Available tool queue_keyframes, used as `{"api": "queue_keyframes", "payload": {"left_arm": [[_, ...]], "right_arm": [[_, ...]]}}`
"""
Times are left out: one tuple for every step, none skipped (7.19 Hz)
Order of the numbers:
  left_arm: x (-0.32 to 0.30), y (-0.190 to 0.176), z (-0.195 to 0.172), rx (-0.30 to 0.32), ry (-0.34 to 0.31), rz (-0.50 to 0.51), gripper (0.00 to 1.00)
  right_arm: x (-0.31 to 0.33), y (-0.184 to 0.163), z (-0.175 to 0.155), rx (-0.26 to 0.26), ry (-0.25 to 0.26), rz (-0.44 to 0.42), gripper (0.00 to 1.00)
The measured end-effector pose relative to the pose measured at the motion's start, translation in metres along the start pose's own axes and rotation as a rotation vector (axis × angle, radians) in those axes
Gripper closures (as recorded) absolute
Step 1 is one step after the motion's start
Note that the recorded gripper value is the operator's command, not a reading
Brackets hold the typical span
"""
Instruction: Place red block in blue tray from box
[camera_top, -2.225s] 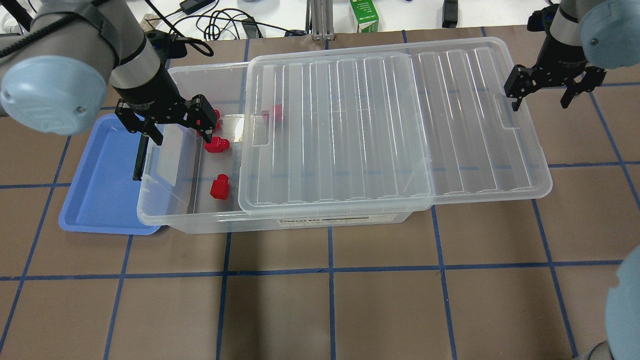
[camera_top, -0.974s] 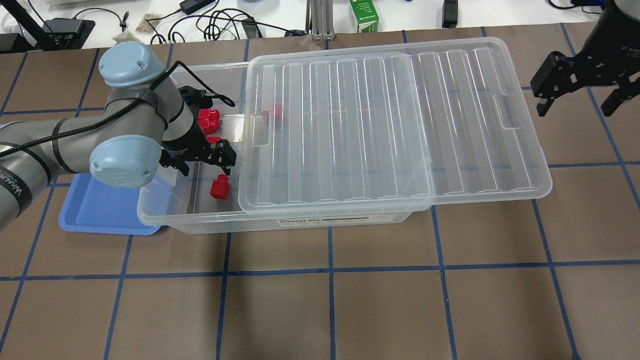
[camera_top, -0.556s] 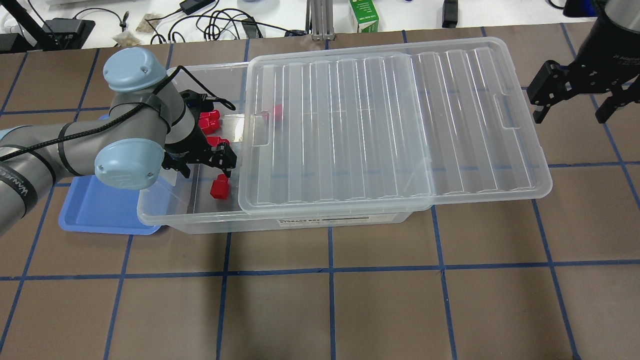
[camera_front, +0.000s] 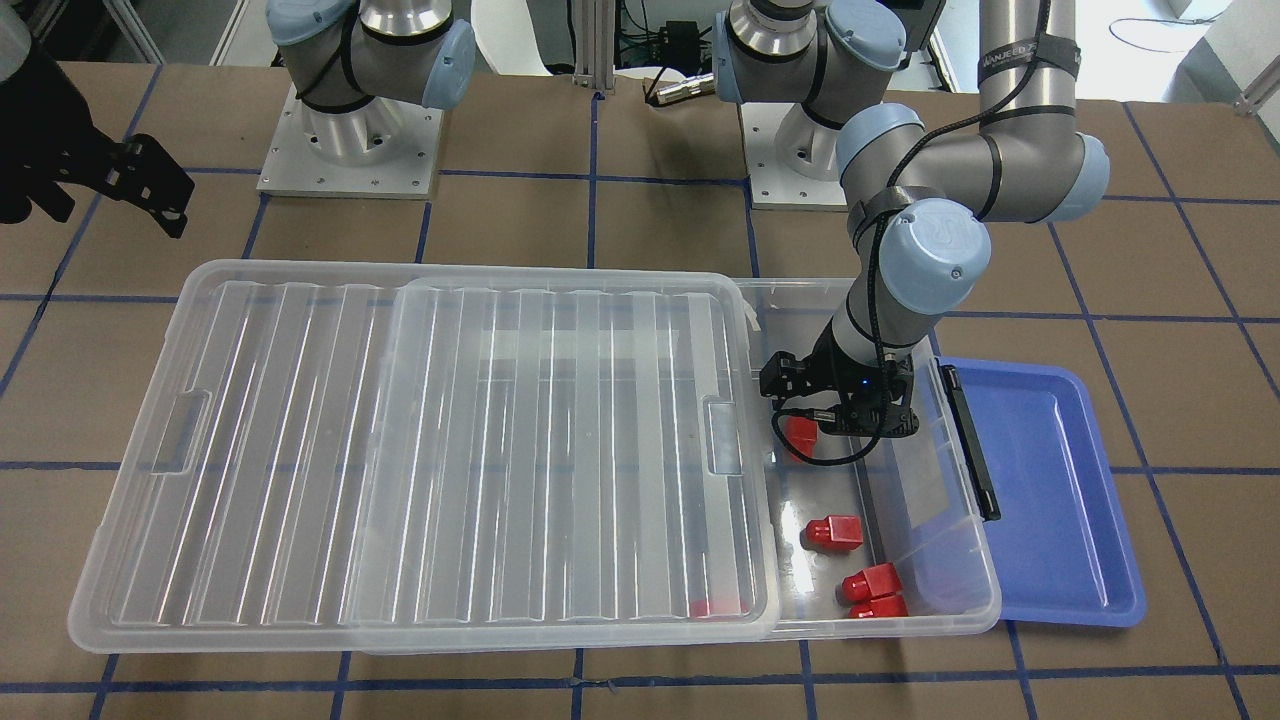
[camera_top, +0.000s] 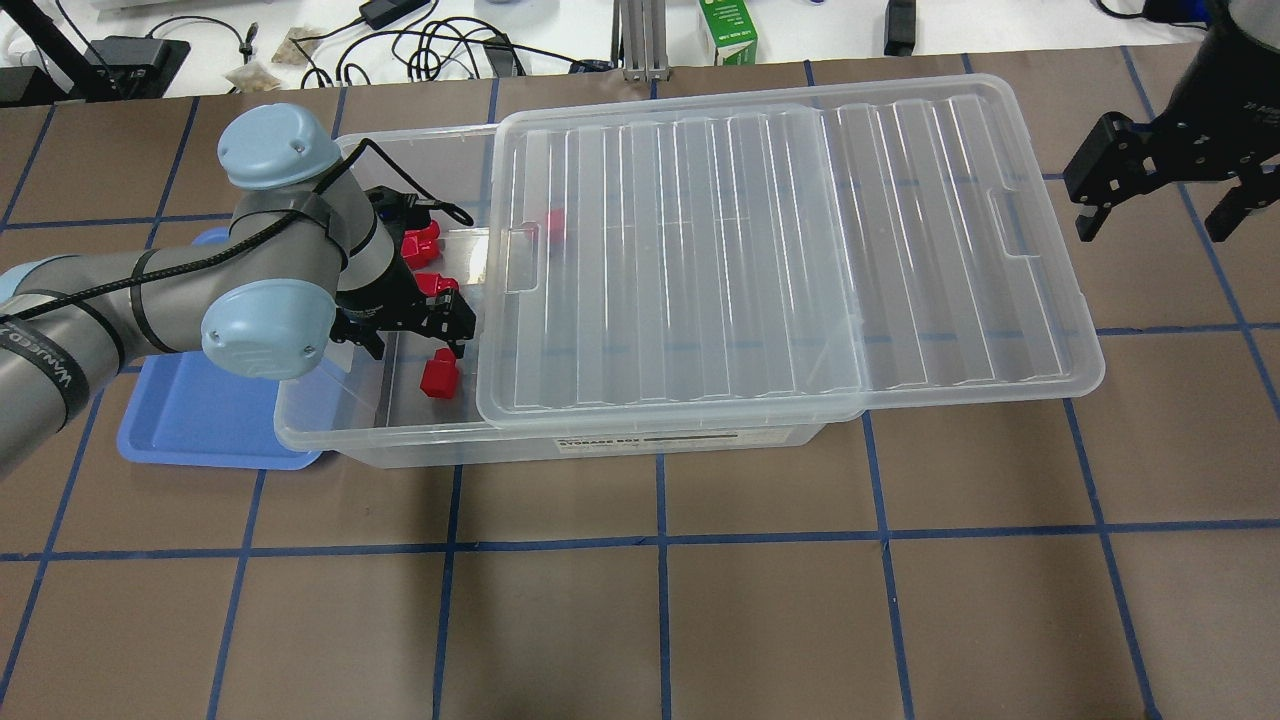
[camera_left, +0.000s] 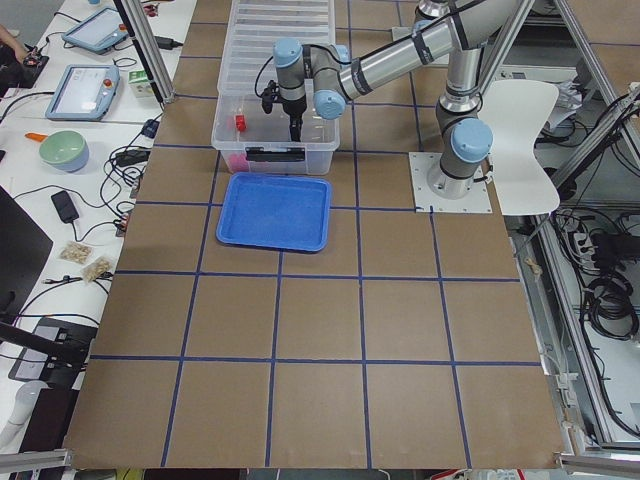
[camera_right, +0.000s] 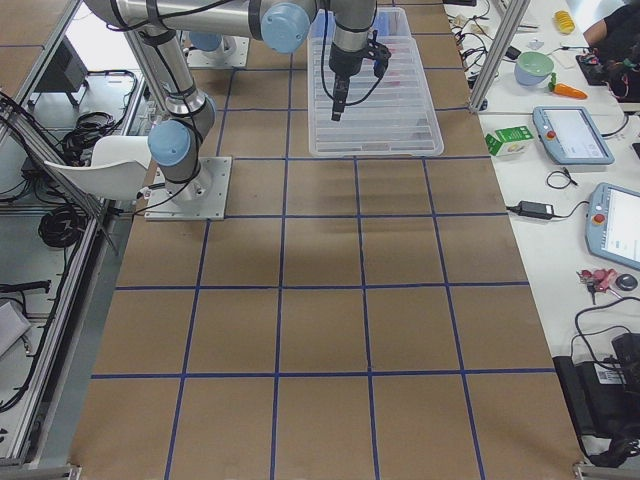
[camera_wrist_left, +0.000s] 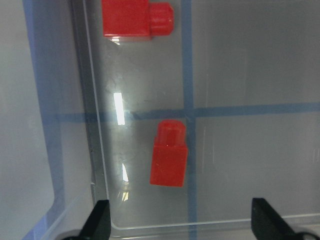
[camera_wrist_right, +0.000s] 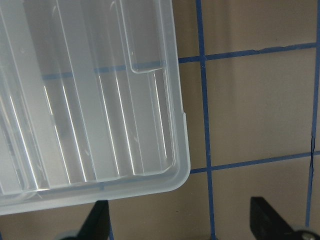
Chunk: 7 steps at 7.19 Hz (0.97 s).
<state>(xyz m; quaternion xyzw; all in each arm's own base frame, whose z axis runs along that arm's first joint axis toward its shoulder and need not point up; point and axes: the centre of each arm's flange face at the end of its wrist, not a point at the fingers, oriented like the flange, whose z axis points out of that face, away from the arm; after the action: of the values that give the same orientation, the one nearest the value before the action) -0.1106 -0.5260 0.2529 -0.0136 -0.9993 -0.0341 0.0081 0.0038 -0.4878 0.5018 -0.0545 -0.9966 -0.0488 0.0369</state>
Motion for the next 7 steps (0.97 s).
{"api": "queue_keyframes", "payload": {"left_arm": [[-0.002,-0.003,0.007,-0.007,0.001,-0.004,0.07],[-0.004,-0.005,0.013,-0.014,0.003,-0.008,0.07],[-0.005,-0.006,0.017,-0.020,0.003,-0.012,0.07],[-0.005,-0.007,0.021,-0.026,0.004,-0.015,0.07],[-0.006,-0.009,0.025,-0.030,0.004,-0.016,0.07],[-0.007,-0.010,0.029,-0.032,0.005,-0.017,0.07],[-0.007,-0.012,0.033,-0.035,0.005,-0.019,0.06]], "right_arm": [[0.000,0.001,-0.002,0.004,0.001,0.001,0.00],[0.000,0.001,-0.002,0.005,0.000,0.001,0.00],[0.000,0.001,-0.002,0.003,0.004,0.001,0.00],[0.001,0.002,-0.003,0.004,0.007,0.001,0.00],[0.001,0.005,-0.005,0.007,0.009,0.001,0.00],[0.000,0.007,-0.006,0.009,0.010,0.001,0.00],[0.000,0.008,-0.005,0.008,0.010,0.001,0.00]]}}
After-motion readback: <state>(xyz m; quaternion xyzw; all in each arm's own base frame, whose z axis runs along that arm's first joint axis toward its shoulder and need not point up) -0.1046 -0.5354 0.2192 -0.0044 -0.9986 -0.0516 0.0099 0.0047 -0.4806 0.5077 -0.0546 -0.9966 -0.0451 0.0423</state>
